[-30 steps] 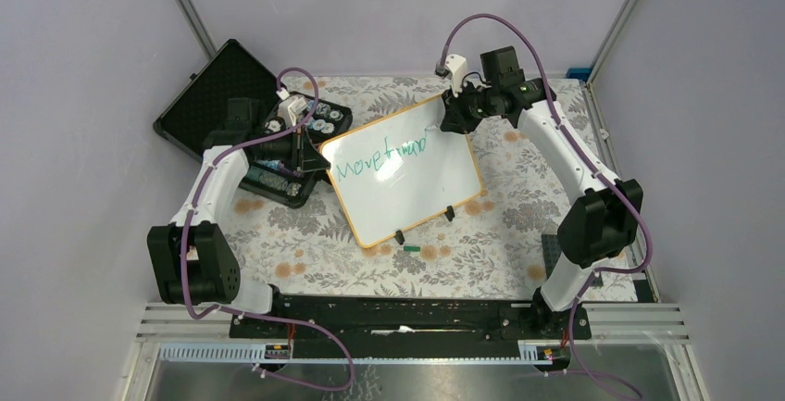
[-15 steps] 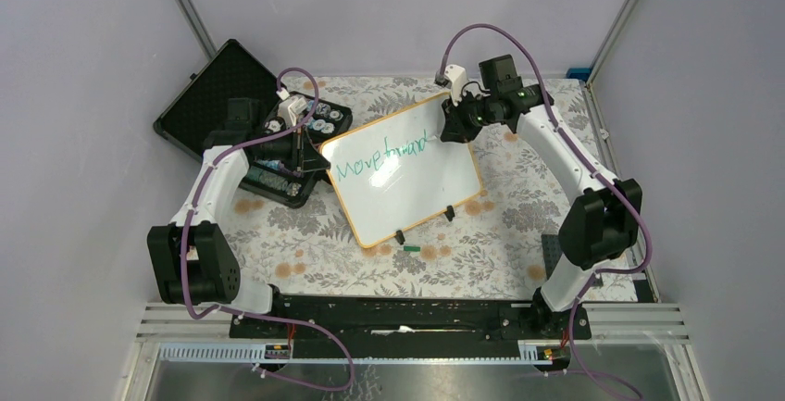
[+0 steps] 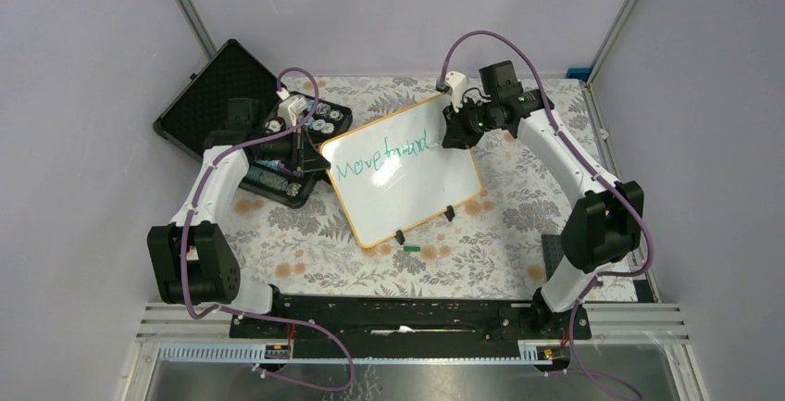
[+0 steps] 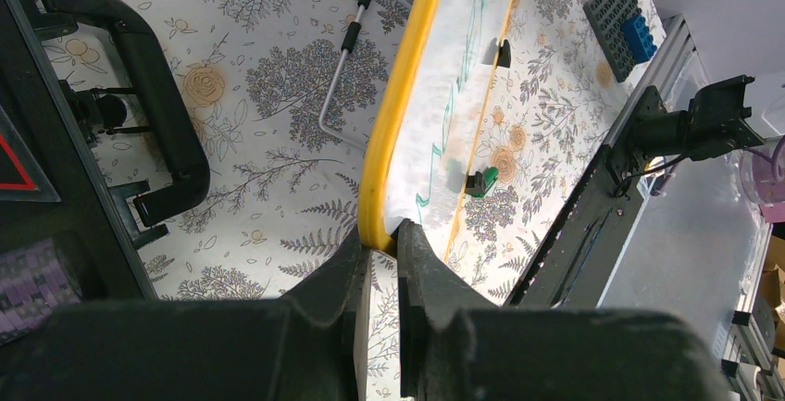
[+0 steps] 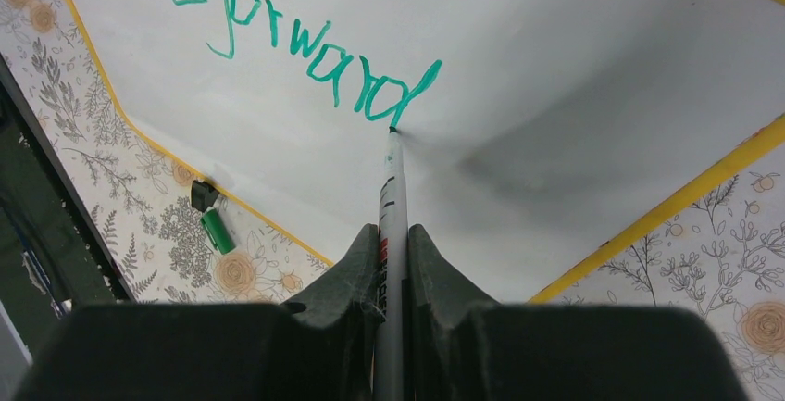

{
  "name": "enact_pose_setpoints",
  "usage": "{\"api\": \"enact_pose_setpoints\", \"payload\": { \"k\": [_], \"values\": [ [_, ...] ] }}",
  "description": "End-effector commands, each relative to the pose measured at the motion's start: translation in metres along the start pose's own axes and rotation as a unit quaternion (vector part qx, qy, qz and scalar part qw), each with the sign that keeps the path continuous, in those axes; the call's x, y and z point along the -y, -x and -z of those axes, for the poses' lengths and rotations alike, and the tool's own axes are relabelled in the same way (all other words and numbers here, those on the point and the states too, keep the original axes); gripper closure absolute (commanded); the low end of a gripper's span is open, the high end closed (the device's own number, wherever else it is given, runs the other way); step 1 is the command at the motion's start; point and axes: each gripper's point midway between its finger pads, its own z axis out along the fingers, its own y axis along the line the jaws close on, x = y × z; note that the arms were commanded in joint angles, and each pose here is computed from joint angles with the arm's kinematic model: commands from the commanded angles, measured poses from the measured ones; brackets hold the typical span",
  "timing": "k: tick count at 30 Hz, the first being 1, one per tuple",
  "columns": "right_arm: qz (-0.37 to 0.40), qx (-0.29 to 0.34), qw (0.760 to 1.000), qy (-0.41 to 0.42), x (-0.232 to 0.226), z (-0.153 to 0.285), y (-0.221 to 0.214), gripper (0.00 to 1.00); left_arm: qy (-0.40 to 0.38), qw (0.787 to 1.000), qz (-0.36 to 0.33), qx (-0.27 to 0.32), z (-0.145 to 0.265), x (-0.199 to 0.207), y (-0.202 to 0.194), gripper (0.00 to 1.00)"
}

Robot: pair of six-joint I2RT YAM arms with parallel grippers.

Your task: Write a sentence on the whiteboard

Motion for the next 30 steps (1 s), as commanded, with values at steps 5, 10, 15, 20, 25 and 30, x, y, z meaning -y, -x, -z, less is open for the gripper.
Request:
{"api": "enact_pose_setpoints", "payload": {
  "k": [5,10,15,20,25,30],
  "values": [
    [0.021,0.002,0.999,-0.025,0.005,0.010,-0.001,1.00,0.029,0.998,-0.059,-0.018,-0.009,-0.016,-0.004,1.00],
    [0.027,-0.003,1.000,-0.017,0.001,0.015,-0.001,1.00,0.029,0.998,-0.059,-0.017,-0.010,-0.016,-0.003,1.00],
    [0.037,0.003,0.999,0.021,-0.018,0.024,0.005,1.00,0.030,0.998,-0.058,-0.018,-0.009,-0.016,-0.003,1.00],
    [0.052,-0.003,0.997,0.059,-0.038,0.028,0.005,1.00,0.031,0.998,-0.055,-0.018,-0.009,-0.016,-0.003,0.96],
    [0.064,0.003,0.995,0.077,-0.054,0.031,0.006,1.00,0.032,0.998,-0.054,-0.016,-0.008,-0.015,-0.002,0.86],
    [0.063,0.013,0.993,0.096,-0.069,0.030,0.009,1.00,0.029,0.998,-0.054,-0.013,-0.007,-0.012,-0.002,0.71]
  ]
}}
